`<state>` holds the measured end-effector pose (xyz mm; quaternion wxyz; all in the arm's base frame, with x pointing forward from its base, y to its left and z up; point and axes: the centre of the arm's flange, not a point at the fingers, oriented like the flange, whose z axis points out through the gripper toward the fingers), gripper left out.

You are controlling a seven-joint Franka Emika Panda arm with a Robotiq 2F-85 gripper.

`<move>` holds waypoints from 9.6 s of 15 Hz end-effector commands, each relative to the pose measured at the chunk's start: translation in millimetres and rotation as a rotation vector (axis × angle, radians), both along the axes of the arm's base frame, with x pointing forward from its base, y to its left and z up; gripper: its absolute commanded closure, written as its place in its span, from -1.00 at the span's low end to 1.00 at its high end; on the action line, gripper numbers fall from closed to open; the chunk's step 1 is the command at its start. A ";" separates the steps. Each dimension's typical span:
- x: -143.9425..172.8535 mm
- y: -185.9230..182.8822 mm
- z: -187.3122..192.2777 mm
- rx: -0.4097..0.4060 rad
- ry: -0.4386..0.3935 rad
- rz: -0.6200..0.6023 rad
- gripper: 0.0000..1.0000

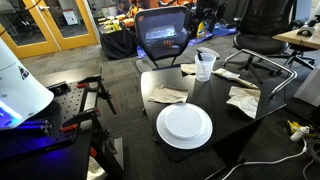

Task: Move the marker from the clear cup and place it on the table

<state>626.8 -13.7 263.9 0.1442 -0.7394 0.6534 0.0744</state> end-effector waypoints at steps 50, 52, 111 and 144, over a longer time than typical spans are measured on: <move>61.6 29.1 -118.2 -0.013 0.102 -0.030 0.28; 64.9 30.8 -118.5 -0.009 0.107 -0.027 0.37; -144.5 133.8 -94.8 -0.280 -0.152 0.510 0.91; -108.2 99.8 -59.3 -0.454 -0.253 0.637 -1.00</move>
